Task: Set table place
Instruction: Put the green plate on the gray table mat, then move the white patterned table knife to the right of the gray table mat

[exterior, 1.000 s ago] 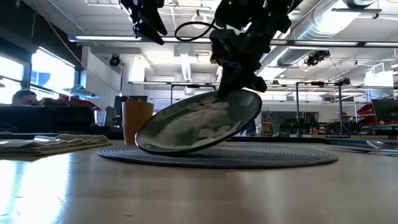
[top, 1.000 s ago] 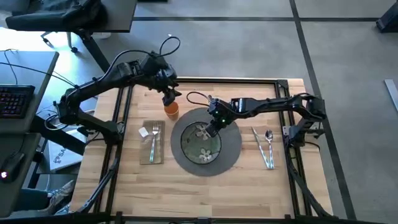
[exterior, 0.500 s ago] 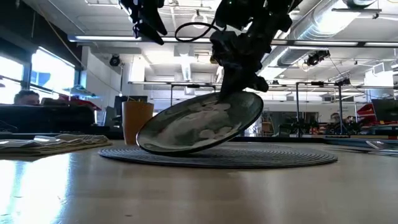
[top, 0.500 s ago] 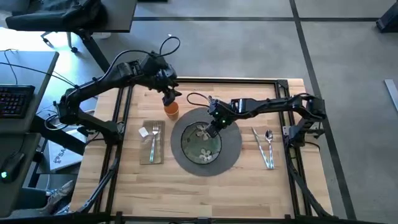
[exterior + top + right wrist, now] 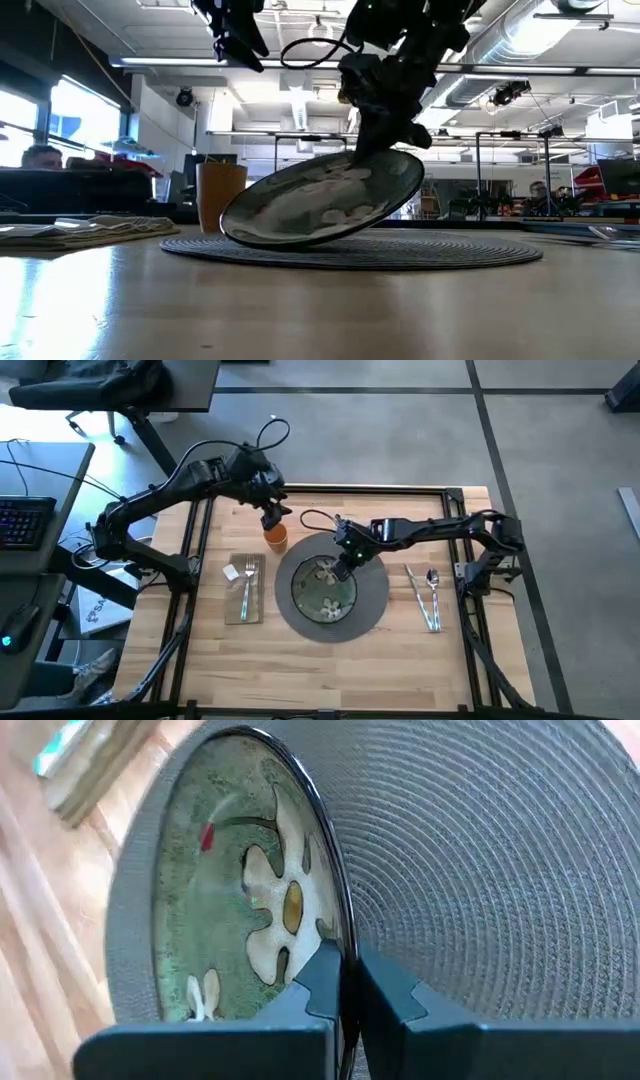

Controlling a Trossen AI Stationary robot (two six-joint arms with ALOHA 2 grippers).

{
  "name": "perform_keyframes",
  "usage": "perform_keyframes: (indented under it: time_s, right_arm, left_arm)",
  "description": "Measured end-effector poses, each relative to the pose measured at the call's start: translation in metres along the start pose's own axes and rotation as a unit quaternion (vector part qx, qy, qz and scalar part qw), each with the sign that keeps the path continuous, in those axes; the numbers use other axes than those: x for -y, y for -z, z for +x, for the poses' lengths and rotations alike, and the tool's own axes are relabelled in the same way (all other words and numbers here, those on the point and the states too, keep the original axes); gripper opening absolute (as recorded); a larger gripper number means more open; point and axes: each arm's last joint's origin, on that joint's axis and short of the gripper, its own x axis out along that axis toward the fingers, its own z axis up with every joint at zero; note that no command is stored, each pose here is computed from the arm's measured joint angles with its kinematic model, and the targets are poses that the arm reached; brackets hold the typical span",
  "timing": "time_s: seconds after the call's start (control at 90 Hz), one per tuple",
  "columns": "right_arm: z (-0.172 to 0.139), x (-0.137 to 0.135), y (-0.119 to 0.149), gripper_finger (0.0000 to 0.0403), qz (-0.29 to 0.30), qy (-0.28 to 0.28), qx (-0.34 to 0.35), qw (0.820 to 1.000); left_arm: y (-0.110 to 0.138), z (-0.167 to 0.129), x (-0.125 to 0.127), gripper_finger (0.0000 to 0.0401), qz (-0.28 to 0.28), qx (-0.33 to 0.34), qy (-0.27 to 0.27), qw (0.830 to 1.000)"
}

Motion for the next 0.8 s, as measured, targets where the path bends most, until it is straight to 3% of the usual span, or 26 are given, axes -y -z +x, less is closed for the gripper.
perform_keyframes:
  time_s: [0.211,0.567,0.8]
  right_arm:
    - [0.011,0.001,0.000,0.0007,0.001,0.001,-0.009,1.000]
    - [0.014,0.003,0.000,0.0069,-0.001,0.022,-0.003,1.000]
    - [0.020,0.005,0.001,0.0076,0.000,0.030,-0.007,1.000]
  left_arm:
    - [0.000,0.000,0.000,0.0223,0.000,-0.001,0.000,1.000]
    - [0.000,0.000,0.000,0.0223,0.009,-0.001,0.000,1.000]
    - [0.000,0.000,0.000,0.0223,0.009,-0.001,0.000,1.000]
